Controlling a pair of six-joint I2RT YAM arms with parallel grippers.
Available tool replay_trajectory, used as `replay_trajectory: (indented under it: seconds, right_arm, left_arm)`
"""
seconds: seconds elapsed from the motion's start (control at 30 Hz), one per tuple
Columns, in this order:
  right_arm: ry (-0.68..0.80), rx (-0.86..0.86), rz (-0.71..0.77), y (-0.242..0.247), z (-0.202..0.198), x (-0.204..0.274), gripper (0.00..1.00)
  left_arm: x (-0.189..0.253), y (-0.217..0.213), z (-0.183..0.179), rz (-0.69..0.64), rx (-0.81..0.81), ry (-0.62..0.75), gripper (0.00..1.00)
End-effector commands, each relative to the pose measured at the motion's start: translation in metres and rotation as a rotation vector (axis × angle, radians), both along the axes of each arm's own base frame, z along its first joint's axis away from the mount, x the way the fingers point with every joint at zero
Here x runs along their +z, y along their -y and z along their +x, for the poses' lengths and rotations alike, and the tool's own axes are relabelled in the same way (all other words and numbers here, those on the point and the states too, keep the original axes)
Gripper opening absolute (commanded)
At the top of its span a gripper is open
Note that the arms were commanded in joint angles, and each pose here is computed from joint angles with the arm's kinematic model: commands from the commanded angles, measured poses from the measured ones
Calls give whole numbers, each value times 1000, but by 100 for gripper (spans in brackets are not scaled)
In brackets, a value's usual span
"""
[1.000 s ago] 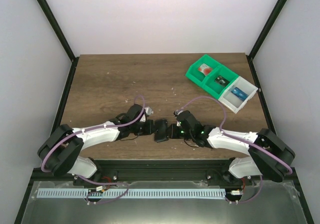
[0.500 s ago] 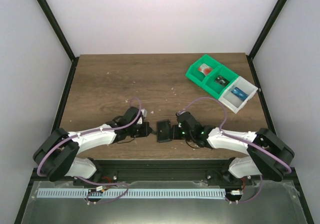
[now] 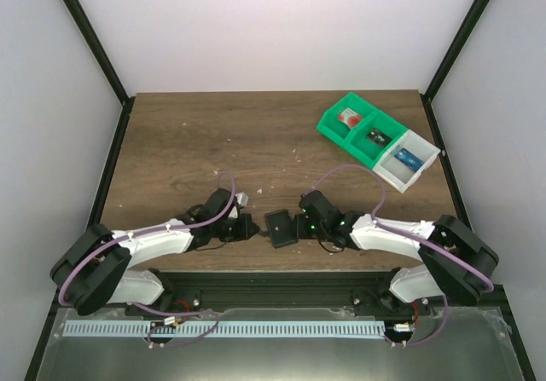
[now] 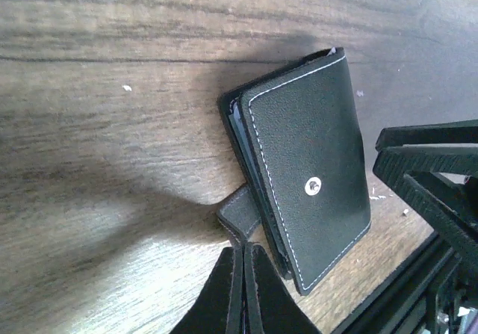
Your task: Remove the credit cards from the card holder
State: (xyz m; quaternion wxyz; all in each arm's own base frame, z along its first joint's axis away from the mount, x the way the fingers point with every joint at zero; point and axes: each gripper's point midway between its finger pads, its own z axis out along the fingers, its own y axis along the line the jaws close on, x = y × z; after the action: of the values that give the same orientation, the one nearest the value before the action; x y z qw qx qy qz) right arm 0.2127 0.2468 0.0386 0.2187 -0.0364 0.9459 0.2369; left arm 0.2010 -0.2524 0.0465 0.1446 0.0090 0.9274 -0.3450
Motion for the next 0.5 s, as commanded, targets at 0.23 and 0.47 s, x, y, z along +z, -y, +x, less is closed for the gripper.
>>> replay_trajectory:
  seconds: [0.23, 0.47]
  right_arm:
    - [27, 28, -92, -23, -1, 30, 59]
    - [31, 77, -136, -37, -3, 26, 66]
  left_arm:
    - [36, 18, 1, -156, -8, 8, 0]
    - [53, 24, 3, -201, -14, 22, 0]
